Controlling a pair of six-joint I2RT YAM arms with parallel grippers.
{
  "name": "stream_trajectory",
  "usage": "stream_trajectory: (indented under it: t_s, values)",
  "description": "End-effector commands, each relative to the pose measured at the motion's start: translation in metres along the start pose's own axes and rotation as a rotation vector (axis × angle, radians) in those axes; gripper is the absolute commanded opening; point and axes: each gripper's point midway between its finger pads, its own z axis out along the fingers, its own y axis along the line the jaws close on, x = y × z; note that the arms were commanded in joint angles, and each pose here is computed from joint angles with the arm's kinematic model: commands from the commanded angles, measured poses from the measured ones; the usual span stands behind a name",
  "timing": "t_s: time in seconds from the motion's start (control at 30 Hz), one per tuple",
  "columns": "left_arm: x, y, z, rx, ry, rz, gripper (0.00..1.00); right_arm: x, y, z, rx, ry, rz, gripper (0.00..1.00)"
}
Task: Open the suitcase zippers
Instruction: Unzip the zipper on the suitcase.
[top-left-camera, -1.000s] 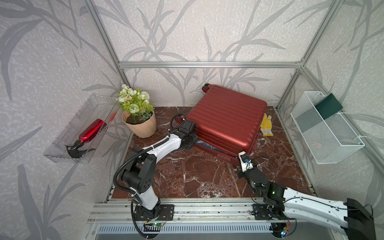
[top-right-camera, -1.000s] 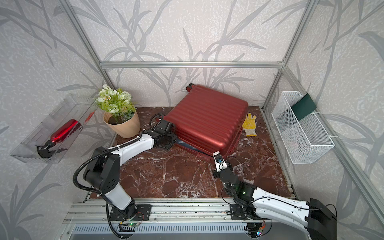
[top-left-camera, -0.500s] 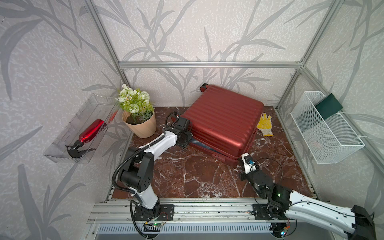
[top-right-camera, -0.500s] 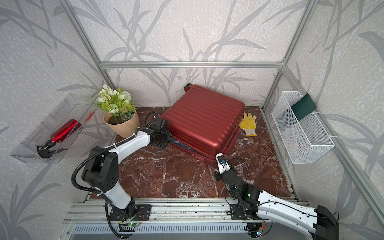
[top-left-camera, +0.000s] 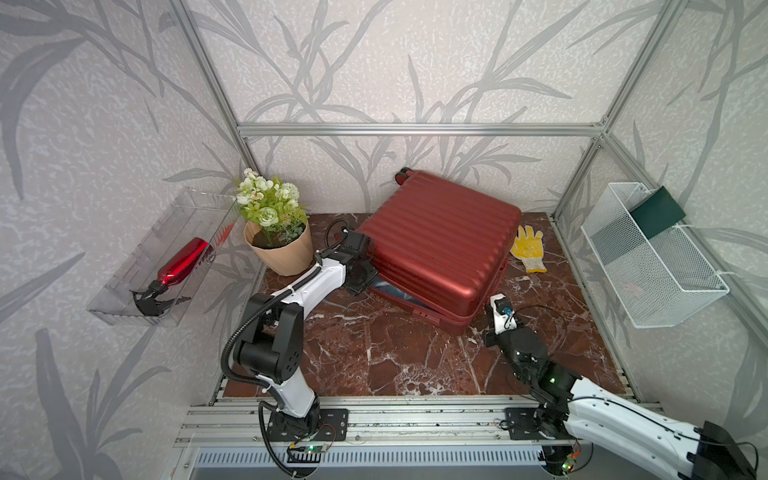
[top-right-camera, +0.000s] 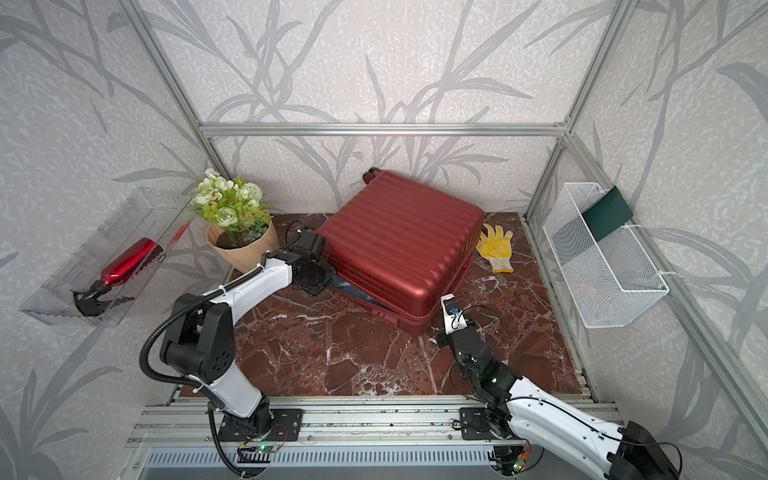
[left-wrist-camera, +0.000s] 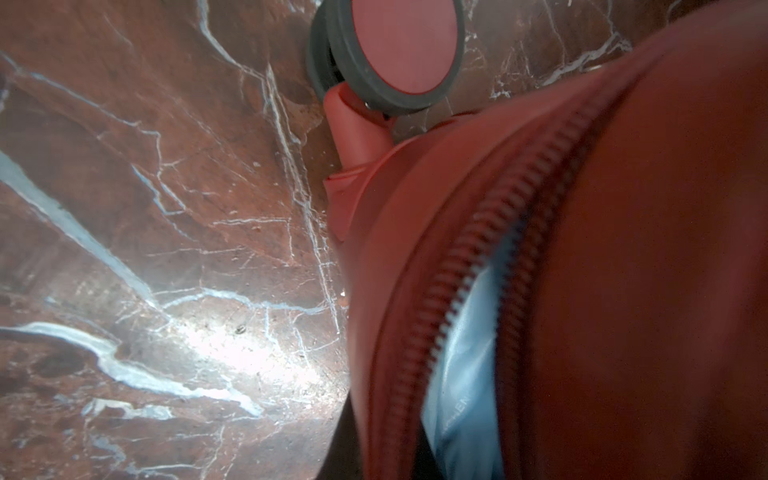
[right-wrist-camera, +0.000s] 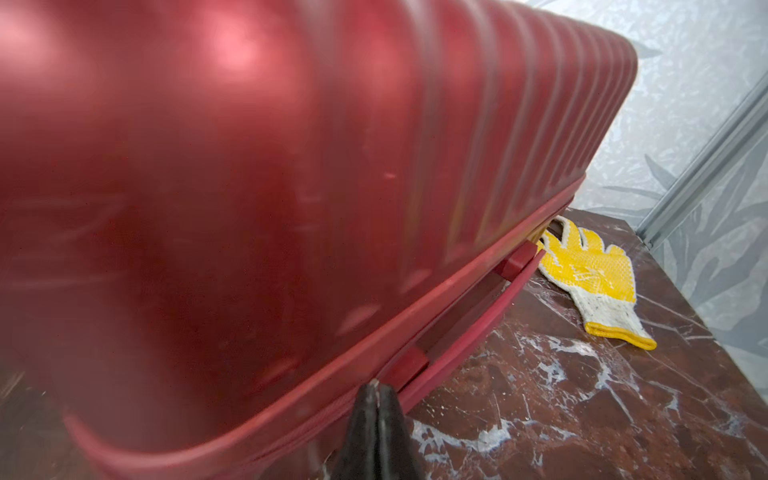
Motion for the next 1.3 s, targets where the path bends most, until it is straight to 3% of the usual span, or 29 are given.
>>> stream_trajectory:
  t_s: [0.0, 0.2, 0.43, 0.63, 0.93, 1.27]
  values:
    - [-0.044, 0.011, -0.021, -0.060, -0.135, 0.229, 0.00, -0.034, -0.068, 0.009, 0.259, -0.130, 0.133, 0.00]
    - [-0.030, 0.014, -0.018, -0.019, -0.100, 0.353, 0.00, -0.049, -0.095, 0.042, 0.318, -0.186, 0.149, 0.00]
    - [-0.028, 0.014, -0.032, 0.055, -0.177, 0.494, 0.00, -0.061, -0.118, 0.091, 0.331, -0.234, 0.111, 0.00]
    - [-0.037, 0.032, -0.031, -0.054, -0.187, 0.525, 0.00, -0.055, -0.140, 0.117, 0.366, -0.239, 0.090, 0.00]
    - [-0.057, 0.045, -0.028, -0.081, -0.175, 0.568, 0.00, -0.039, -0.176, 0.123, 0.371, -0.259, 0.149, 0.00]
    - [-0.073, 0.052, -0.027, -0.060, -0.173, 0.604, 0.00, -0.031, -0.173, 0.115, 0.334, -0.228, 0.133, 0.00]
